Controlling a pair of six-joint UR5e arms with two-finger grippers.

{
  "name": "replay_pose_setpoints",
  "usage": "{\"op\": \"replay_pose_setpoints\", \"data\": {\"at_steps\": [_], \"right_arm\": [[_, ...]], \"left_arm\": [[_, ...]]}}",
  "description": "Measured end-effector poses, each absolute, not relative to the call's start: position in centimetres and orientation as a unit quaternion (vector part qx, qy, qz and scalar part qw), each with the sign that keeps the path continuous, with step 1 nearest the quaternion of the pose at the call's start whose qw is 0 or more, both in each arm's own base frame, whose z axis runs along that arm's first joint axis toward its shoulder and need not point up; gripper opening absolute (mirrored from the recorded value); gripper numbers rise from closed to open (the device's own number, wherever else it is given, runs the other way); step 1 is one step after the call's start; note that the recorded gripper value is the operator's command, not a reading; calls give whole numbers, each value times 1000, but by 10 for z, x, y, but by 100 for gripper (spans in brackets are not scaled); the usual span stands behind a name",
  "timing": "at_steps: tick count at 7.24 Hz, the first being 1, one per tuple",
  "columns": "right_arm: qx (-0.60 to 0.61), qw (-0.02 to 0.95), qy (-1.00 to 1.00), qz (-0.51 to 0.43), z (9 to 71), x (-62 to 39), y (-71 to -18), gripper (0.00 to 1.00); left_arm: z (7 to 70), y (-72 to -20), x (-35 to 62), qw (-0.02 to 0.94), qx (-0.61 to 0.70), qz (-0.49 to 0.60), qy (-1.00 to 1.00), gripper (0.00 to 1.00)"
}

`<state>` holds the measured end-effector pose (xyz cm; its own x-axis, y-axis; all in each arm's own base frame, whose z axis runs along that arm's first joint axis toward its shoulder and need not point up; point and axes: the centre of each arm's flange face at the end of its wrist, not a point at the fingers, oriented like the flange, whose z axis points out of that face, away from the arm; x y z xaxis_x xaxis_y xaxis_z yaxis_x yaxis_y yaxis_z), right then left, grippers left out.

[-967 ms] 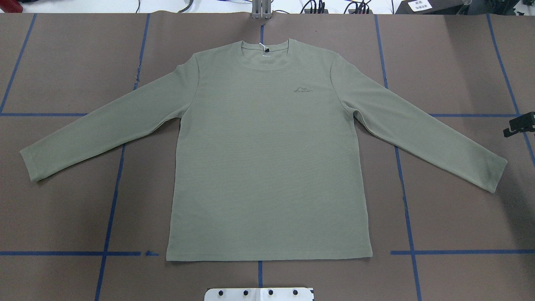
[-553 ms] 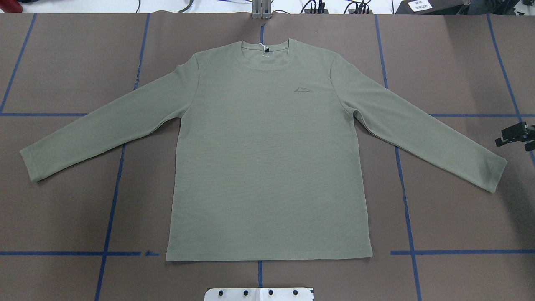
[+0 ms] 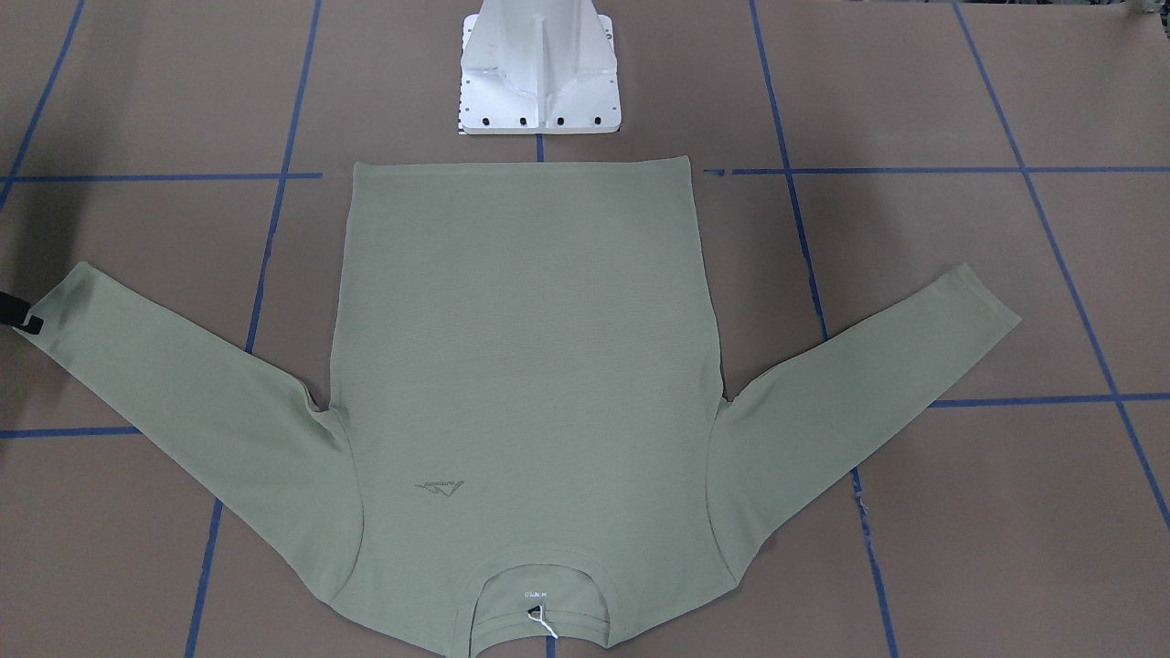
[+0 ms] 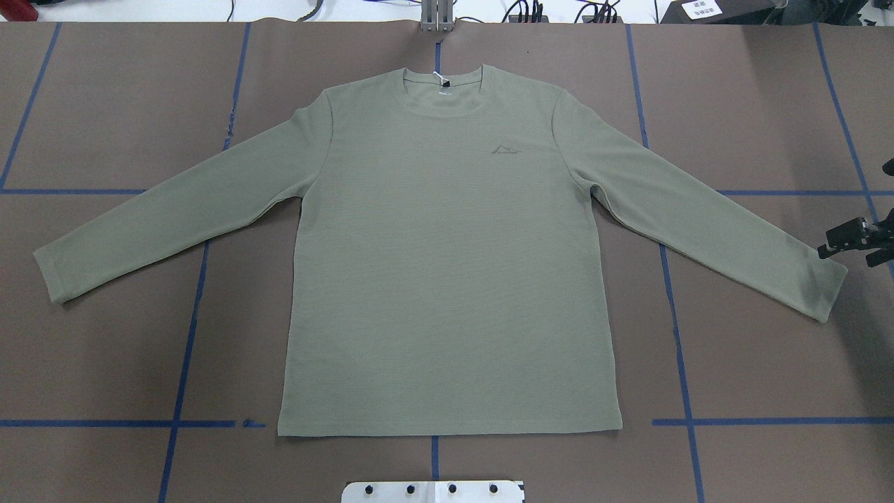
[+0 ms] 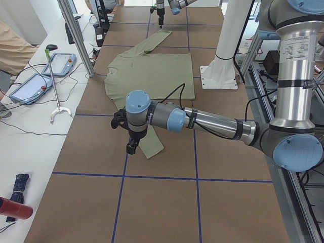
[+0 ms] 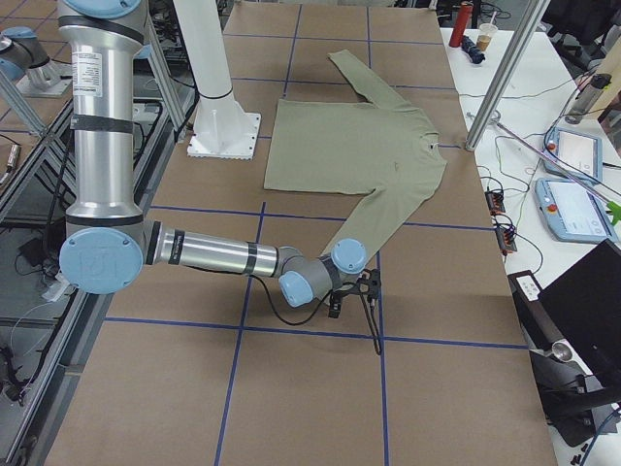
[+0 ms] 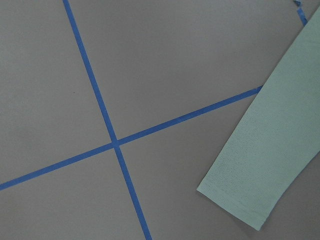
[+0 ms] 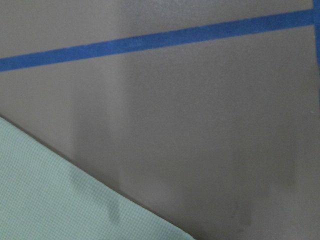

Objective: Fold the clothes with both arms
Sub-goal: 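Lower the right gripper toward the cuff of the sleeve nearest it, then grasp the sleeve cuff with the right gripper and lift it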

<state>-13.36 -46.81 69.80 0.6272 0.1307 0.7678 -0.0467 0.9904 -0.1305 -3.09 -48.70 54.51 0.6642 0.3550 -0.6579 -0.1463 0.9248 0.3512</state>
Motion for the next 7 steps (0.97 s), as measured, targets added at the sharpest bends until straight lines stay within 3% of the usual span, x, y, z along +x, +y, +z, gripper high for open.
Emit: {"op": "replay_pose_setpoints", "data": {"at_steps": [1,4,5,7], "right_arm": [[-53,901,-428,50,699,-137,-466,78],[-61,902,-424,59,704,-138,-464,12],[-64,901,-423,66,705,-138,-464,0],[-68,901,-422,71,708,-137,-463,0]], "left_arm": [[545,-487,-31,902,135,139,386,100],[543,-487,-31,902,136,138,386,100],[541,-487,-31,902,137,139,385,100],[538,-486,-31,902,140,139,385,100]]}}
